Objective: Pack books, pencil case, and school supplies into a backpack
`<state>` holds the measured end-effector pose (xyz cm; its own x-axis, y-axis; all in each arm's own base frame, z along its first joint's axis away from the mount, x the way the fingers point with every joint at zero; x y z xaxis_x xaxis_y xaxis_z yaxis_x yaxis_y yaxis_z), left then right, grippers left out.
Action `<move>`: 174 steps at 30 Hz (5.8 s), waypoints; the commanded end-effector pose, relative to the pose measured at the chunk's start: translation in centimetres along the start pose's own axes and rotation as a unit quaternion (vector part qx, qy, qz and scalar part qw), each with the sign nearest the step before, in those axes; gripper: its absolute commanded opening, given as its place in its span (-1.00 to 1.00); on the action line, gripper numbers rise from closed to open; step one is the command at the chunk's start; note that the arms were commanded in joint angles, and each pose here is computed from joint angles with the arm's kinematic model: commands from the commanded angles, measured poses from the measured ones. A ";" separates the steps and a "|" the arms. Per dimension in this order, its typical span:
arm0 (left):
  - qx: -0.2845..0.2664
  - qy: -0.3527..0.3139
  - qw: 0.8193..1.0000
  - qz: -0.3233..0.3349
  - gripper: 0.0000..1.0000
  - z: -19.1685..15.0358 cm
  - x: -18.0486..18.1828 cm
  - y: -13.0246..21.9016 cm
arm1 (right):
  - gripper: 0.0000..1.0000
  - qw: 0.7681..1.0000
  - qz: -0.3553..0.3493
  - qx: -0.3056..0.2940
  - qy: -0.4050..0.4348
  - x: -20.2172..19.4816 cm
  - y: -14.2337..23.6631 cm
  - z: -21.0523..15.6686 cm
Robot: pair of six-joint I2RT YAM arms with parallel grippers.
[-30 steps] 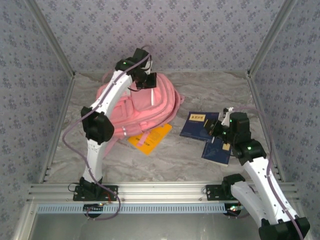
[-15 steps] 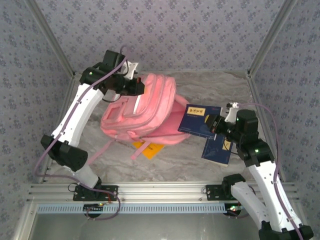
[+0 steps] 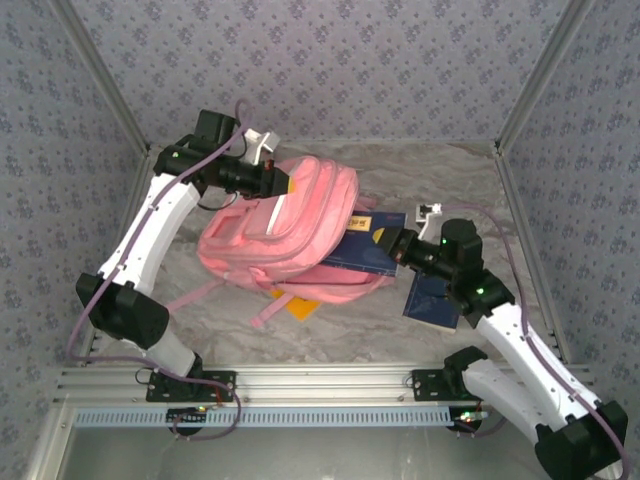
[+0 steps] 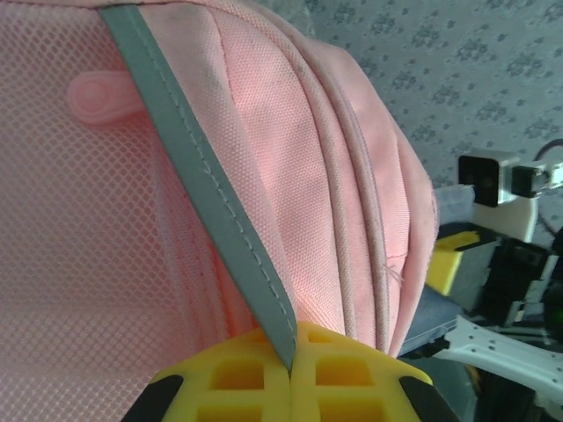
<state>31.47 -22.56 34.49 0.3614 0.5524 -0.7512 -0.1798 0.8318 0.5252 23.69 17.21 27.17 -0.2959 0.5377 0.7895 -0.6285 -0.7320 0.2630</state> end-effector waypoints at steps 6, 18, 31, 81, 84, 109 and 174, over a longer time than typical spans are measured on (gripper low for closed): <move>-0.047 -0.080 0.988 -0.119 -1.00 0.7 -5.9 3.9 | -1.00 0.998 0.008 -0.056 -0.011 1.0 -5.7 2.7; -0.057 -0.078 0.987 -0.132 -1.00 0.6 -5.3 4.6 | -1.00 0.998 0.046 -0.043 -0.008 2.0 -12.2 2.8; -0.060 -0.077 0.984 -0.150 -1.00 1.4 -5.5 4.3 | -0.96 0.993 -0.097 -0.015 -0.059 1.3 -18.8 0.1; -0.227 0.135 0.939 0.219 -1.00 6.4 15.8 4.9 | 0.68 0.963 -0.226 0.144 0.019 -7.9 -8.2 -5.7; -0.193 0.152 0.945 0.215 -0.47 4.3 16.5 2.0 | 0.64 0.965 -0.215 0.147 -0.031 -8.4 -8.5 -6.7; -0.004 0.151 0.959 0.238 0.19 -12.0 19.4 -12.9 | 0.56 0.957 -0.212 0.187 -0.071 -11.1 -10.0 -12.8; 0.013 0.150 0.975 0.160 0.13 -13.8 14.6 -10.3 | -1.00 0.986 -0.049 0.147 -0.060 -6.1 -9.0 -6.5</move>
<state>26.64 -22.78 10.86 0.0120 0.8097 -0.5867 -0.2332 0.5728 0.7858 26.60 22.62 12.65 -0.0109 0.6398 0.7684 -0.4191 -0.7006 0.5775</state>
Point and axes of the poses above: each hand's point on the last joint's axis, 136 mm out from that joint toward the fingers, its own y axis back along the fingers, its own x axis along the line the jaws close on, z = x × y, the point moved 3 cm from there along y, back along the fingers, and after that the axes turned 6 degrees about y, right-handed, at the moved point
